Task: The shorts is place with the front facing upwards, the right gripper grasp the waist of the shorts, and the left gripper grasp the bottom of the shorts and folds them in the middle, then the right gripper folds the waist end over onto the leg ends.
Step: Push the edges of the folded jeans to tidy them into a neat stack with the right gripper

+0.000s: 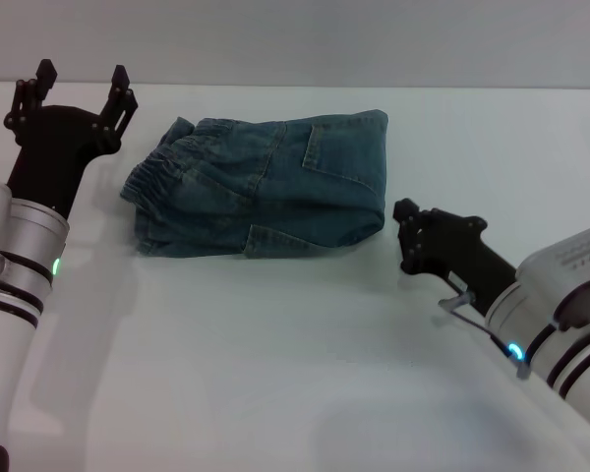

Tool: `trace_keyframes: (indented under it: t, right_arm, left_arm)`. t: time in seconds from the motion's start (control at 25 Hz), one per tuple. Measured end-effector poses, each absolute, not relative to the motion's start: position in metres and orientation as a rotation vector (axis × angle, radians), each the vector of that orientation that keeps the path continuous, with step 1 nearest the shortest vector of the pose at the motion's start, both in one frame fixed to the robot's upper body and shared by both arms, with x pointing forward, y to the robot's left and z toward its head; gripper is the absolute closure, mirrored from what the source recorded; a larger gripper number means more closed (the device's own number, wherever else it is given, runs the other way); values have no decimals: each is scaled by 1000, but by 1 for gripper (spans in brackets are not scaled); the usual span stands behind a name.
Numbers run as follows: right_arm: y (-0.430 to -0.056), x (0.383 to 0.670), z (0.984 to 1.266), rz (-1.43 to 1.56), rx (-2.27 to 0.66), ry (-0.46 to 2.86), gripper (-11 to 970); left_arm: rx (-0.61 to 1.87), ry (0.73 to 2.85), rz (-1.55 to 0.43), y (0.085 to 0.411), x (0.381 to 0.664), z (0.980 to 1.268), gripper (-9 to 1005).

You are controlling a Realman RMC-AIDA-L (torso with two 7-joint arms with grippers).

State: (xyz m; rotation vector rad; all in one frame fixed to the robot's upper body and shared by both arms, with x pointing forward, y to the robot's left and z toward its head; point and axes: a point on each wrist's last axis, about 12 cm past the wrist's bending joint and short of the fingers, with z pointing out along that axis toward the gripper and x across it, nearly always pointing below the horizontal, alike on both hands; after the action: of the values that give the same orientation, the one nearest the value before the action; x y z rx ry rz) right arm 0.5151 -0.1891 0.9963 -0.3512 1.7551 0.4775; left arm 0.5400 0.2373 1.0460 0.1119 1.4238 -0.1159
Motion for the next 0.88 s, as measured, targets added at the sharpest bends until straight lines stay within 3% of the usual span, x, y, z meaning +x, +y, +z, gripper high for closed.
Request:
trace_keyframes:
  t: [0.36,0.64,0.88]
  right_arm:
    - [-204,537,1003,412,-313,1756,947]
    - [-160,515,1009,577,-412,1706,937]
    - [-146,515,1006,601,-445,1775,927]
  left_arm:
    - [142,1462,-122,236,542,1042,167]
    - [166,1439,-125,235,538,1043,167]
    - [163,1436,-123,235,539,1044,167]
